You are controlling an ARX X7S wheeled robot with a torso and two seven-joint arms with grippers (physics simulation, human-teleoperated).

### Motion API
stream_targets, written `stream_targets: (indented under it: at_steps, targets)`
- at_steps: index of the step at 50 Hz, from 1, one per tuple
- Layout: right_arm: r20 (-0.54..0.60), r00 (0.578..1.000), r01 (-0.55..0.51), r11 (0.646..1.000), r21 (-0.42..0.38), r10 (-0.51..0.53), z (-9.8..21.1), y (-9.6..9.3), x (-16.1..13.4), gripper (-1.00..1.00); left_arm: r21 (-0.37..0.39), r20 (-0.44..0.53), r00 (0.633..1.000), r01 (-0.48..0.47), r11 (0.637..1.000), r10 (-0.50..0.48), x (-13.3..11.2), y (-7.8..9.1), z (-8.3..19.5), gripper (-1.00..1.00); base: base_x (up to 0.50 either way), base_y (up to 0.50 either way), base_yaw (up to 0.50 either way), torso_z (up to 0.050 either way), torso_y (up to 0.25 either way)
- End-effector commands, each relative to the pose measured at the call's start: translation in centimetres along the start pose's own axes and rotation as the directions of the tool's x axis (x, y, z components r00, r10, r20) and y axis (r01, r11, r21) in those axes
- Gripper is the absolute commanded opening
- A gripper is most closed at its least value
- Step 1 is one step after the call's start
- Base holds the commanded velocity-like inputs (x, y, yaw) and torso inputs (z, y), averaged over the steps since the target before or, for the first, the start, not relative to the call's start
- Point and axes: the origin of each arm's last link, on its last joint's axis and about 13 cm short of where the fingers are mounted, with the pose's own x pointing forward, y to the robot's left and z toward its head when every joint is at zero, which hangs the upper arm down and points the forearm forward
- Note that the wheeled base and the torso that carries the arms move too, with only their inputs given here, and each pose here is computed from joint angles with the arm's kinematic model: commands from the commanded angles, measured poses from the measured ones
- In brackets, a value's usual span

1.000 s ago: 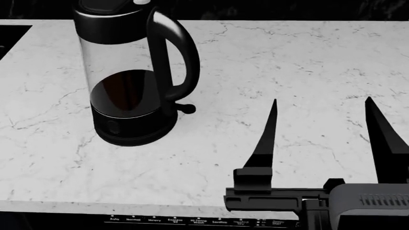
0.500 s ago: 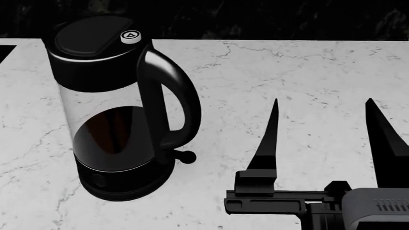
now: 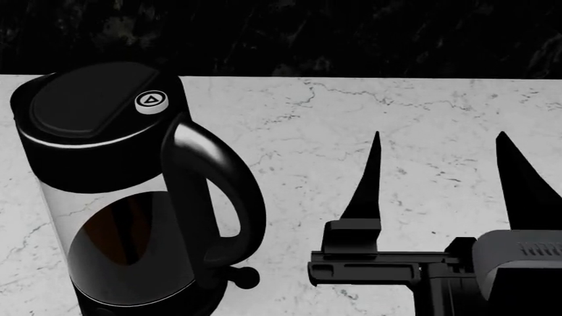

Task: Press the button to open the lid of the electric kettle.

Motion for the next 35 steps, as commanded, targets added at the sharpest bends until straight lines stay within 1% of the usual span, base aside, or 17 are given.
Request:
stream_targets:
  at_steps: [1,2,4,8,10,15,16,17,18,23,25,26,29,30,31,32,35]
  targets:
    - [-0.108,0.994,-0.005,0.999,-0.04,0.001,2.5,-0.4,1.1,1.0,-0.003,0.003,1.0,-0.013,1.0,0.013,0.1,0.3,0.2,1.0,0.0,0.0,0.0,0.0,0.0]
    - [-0.109,0.994,-0.012,0.998,-0.069,0.004,3.6,-0.5,1.5,1.0,-0.004,0.003,1.0,-0.014,1.0,0.014,0.1,0.4,0.2,1.0,0.0,0.0,0.0,0.0,0.0]
    - [-0.082,0.996,-0.029,0.998,-0.049,0.025,5.5,-0.8,1.9,1.0,-0.007,0.002,1.0,-0.014,1.0,0.014,0.0,0.4,0.3,1.0,0.0,0.0,0.0,0.0,0.0]
    - [-0.086,0.996,-0.025,0.997,-0.079,0.018,8.6,-1.1,2.9,1.0,-0.046,-0.025,1.0,-0.005,0.999,0.004,0.0,0.5,0.4,1.0,0.0,0.0,0.0,0.0,0.0]
    - [-0.094,0.995,-0.031,0.994,-0.103,0.022,9.9,-1.1,3.1,1.0,-0.006,-0.011,0.999,-0.034,0.999,0.034,0.0,0.5,0.3,1.0,0.0,0.0,0.0,0.0,0.0]
    - [-0.173,0.977,-0.144,0.983,-0.117,0.122,15.1,-0.7,4.7,1.0,-0.05,-0.003,0.999,-0.038,0.998,0.038,0.0,0.6,0.5,1.0,0.0,0.0,0.0,0.0,0.0]
    - [-0.199,0.97,-0.17,0.976,-0.136,0.142,16.1,-0.4,5.3,1.0,-0.045,-0.007,0.999,-0.037,0.998,0.036,0.0,0.5,0.4,1.0,0.0,0.0,0.0,0.0,0.0]
    - [-0.252,0.943,-0.259,0.955,-0.143,0.218,17.0,0.0,5.8,1.0,-0.044,-0.006,0.999,-0.033,0.998,0.033,0.0,0.5,0.4,1.0,0.0,0.0,0.0,0.0,0.0]
    - [-0.252,0.943,-0.259,0.955,-0.143,0.218,17.1,0.0,5.8,1.0,-0.044,-0.006,0.999,-0.033,0.998,0.033,0.0,0.5,0.4,1.0,0.0,0.0,0.0,0.0,0.0]
    - [-0.364,0.894,-0.366,0.894,-0.258,0.262,22.7,1.9,8.9,1.0,-0.044,0.004,1.0,-0.022,0.999,0.022,0.0,0.4,0.4,1.0,0.0,0.0,0.0,0.0,0.0]
    - [-0.408,0.863,-0.411,0.885,-0.22,0.299,23.8,2.3,10.2,1.0,-0.04,0.002,1.0,-0.023,0.999,0.023,0.0,0.5,0.3,1.0,0.0,0.0,0.0,0.0,0.0]
    - [-0.439,0.836,-0.466,0.849,-0.25,0.329,24.5,2.8,10.7,1.0,-0.039,0.003,1.0,-0.02,0.999,0.021,0.0,0.5,0.3,1.0,0.0,0.0,0.0,0.0,0.0]
    - [-0.493,0.795,-0.525,0.808,-0.266,0.354,25.9,3.4,11.7,1.0,-0.04,0.004,1.0,-0.02,0.999,0.02,0.0,0.6,0.3,1.0,0.0,0.0,0.0,0.0,0.0]
    - [-0.506,0.782,-0.541,0.799,-0.262,0.364,26.4,3.7,12.0,-1.0,-0.041,0.003,1.0,-0.019,0.999,0.019,0.0,0.5,0.3,1.0,0.0,0.0,0.0,0.0,0.0]
    - [-0.509,0.78,-0.544,0.796,-0.266,0.364,26.8,3.9,12.2,-1.0,-0.04,0.003,1.0,-0.016,0.999,0.016,0.0,0.5,0.2,1.0,0.0,0.0,0.0,0.0,0.0]
    - [-0.534,0.754,-0.577,0.774,-0.26,0.383,27.1,4.5,12.5,-1.0,-0.038,0.003,1.0,-0.011,0.999,0.011,0.0,0.4,0.2,1.0,0.0,0.0,0.0,0.0,0.0]
    - [-0.601,0.707,-0.602,0.762,-0.237,0.372,26.3,5.2,13.2,-1.0,-0.032,0.0,1.0,-0.007,0.999,0.007,-0.1,0.5,0.2,1.0,0.0,0.0,0.0,0.0,0.0]
